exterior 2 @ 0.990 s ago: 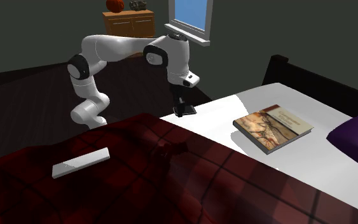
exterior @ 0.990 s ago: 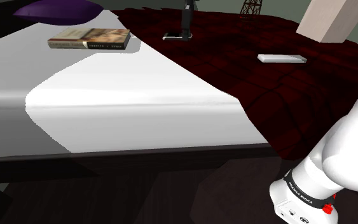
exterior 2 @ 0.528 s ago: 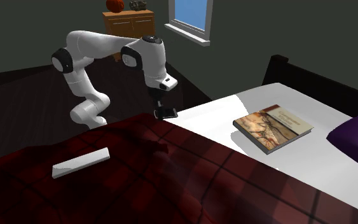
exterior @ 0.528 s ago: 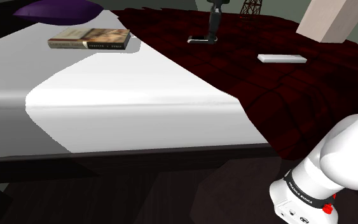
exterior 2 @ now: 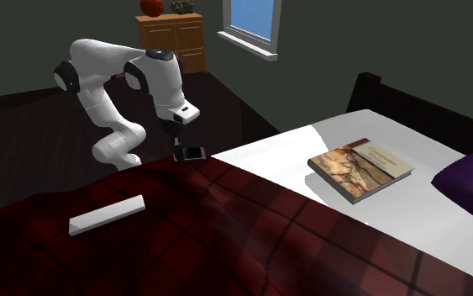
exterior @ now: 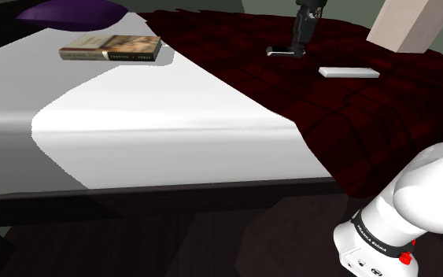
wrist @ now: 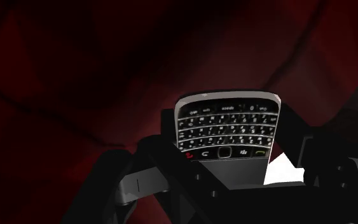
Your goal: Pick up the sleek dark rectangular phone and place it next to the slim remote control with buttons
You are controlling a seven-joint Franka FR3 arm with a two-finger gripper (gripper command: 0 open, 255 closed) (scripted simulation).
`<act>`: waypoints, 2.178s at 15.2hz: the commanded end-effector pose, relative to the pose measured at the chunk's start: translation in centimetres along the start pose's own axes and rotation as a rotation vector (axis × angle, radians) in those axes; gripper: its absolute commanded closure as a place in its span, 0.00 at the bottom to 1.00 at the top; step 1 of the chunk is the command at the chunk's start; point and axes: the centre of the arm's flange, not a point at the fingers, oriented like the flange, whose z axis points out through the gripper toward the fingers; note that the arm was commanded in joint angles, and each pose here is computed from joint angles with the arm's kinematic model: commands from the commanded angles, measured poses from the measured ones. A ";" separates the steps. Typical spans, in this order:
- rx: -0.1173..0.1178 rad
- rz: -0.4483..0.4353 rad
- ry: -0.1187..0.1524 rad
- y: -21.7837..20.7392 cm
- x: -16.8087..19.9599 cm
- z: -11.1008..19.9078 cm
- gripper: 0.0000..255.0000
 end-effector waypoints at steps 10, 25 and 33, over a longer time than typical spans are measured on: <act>0.000 -0.001 0.000 0.2 -14.6 0.0 1.00; 0.000 -0.001 0.000 0.4 -25.1 3.6 1.00; 0.000 -0.001 0.000 0.4 -25.1 7.5 1.00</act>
